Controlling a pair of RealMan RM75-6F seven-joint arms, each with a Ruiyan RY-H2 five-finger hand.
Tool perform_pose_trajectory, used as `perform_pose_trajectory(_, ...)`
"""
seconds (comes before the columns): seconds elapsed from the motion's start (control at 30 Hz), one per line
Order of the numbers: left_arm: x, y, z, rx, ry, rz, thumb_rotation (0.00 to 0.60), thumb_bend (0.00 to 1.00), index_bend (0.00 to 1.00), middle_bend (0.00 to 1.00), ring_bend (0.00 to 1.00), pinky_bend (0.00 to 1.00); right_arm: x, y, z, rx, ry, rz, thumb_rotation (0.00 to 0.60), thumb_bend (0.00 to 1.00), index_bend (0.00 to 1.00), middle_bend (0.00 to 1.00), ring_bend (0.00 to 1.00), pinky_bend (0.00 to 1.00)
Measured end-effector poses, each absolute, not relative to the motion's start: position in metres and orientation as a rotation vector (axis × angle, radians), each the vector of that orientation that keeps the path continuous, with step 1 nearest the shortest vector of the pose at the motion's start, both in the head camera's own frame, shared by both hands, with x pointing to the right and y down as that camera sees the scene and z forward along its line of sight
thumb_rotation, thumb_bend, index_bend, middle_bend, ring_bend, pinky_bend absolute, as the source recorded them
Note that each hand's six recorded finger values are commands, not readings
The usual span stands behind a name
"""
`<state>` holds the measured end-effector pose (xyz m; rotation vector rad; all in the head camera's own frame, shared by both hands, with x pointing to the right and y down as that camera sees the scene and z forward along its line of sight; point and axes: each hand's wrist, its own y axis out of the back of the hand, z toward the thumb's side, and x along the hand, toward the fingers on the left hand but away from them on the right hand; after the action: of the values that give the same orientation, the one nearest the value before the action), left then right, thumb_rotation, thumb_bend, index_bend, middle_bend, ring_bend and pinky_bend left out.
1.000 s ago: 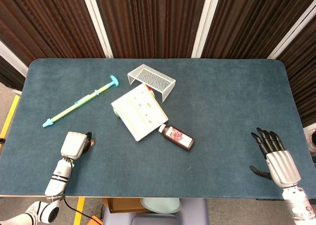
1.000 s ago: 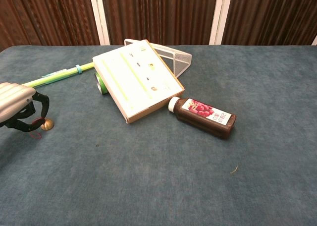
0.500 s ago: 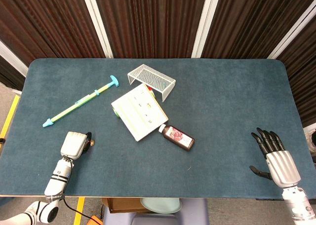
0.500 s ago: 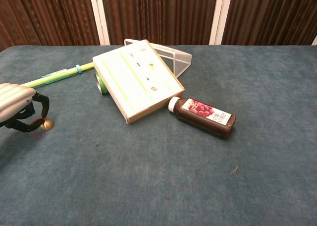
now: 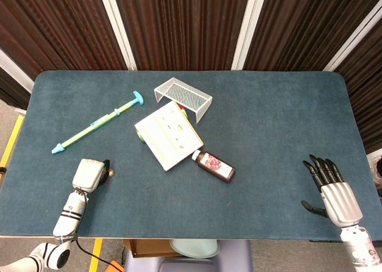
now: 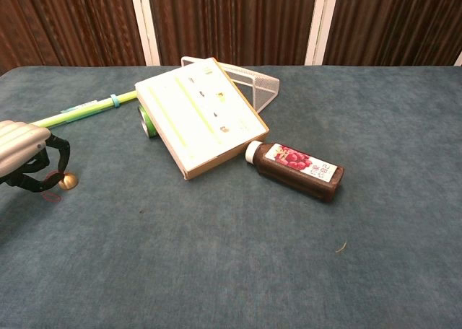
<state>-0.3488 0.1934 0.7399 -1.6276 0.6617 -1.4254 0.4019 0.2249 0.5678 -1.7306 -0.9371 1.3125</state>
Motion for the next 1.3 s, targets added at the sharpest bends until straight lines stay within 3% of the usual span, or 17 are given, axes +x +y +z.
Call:
perform_pose_trajectory(0.23, -0.350, 0.189, 0.733, -1.616, 0.703, -1.397, 0.600, 0.55, 0.71, 1.00, 1.00, 1.00, 0.401, 0.226, 0.568, -1.732, -0.932, 1.308, 0.600, 0.25, 0.00, 0.00, 0.00, 0.00)
perform_pose_trajectory(0.53, -0.359, 0.171, 0.710, -1.568, 0.797, -1.345, 0.600, 0.55, 0.73, 1.00, 1.00, 1.00, 0.398, 0.227, 0.571, -1.750, -0.921, 1.307, 0.600, 0.26, 0.00, 0.00, 0.00, 0.00)
perform_pose_trajectory(0.73, -0.342, 0.189, 0.705, -1.720, 0.794, -1.312, 0.600, 0.53, 0.71, 1.00, 1.00, 1.00, 0.398, 0.227, 0.570, -1.755, -0.923, 1.301, 0.600, 0.26, 0.00, 0.00, 0.00, 0.00)
perform_pose_trajectory(1.0, -0.358, 0.181, 0.707, -1.704, 0.789, -1.372, 0.600, 0.53, 0.71, 1.00, 1.00, 1.00, 0.397, 0.229, 0.570, -1.770, -0.921, 1.296, 0.600, 0.25, 0.00, 0.00, 0.00, 0.00)
perform_pose_trajectory(1.3, -0.340, 0.198, 0.713, -1.748, 0.700, -1.351, 0.600, 0.53, 0.70, 1.00, 1.00, 1.00, 0.395, 0.230, 0.572, -1.777, -0.906, 1.302, 0.600, 0.25, 0.00, 0.00, 0.00, 0.00)
